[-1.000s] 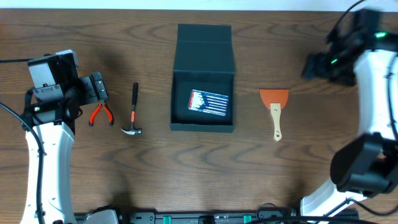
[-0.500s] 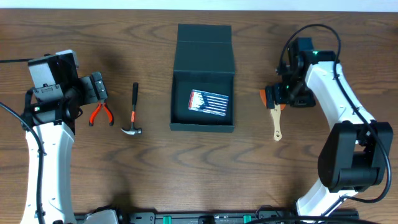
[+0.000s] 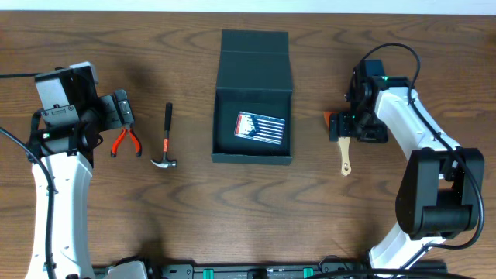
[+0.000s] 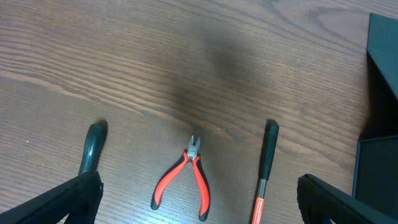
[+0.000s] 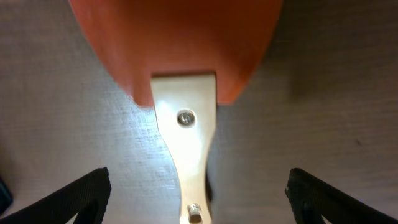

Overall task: Pack container
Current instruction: 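Move right gripper to the orange scraper and grasp its handle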

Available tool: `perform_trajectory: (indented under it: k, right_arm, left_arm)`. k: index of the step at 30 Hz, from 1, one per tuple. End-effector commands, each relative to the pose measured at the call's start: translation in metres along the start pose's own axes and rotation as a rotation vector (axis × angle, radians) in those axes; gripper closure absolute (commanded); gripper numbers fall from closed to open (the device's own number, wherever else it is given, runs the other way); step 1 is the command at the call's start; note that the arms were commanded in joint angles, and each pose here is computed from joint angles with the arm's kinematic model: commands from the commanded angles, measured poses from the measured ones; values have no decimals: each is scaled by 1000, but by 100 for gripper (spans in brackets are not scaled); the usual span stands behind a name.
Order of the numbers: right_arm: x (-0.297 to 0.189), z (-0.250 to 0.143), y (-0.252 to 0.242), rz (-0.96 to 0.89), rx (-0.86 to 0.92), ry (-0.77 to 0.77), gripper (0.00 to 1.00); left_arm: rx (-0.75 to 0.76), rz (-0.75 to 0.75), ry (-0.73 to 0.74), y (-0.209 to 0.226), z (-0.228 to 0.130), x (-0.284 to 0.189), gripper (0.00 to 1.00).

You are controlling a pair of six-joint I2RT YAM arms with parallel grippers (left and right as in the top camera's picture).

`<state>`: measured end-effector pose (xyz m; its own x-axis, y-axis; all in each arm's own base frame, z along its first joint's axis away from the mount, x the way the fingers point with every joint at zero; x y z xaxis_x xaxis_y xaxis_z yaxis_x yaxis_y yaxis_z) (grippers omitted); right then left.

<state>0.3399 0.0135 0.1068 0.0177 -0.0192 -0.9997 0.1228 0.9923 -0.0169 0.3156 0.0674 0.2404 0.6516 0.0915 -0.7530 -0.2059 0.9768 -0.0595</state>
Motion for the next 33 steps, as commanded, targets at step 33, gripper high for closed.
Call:
perform_trajectory:
  k: [33]
  right_arm:
    - [79,-12,15,124,-117,22,18]
  left_arm:
    - [4,-4,-4,0,4,0,2]
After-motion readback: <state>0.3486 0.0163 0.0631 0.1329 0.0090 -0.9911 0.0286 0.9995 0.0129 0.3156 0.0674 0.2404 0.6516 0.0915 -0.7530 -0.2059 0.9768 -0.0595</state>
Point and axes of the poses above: each gripper's point midway between its finger pads, its own x axis out along the fingers, its own y axis along the line the jaws close on, z = x × y, the point moved 7 cm from there along -x, back along the fingers, and after that the axes turned 1 degree about x, right-handed, at the moved point
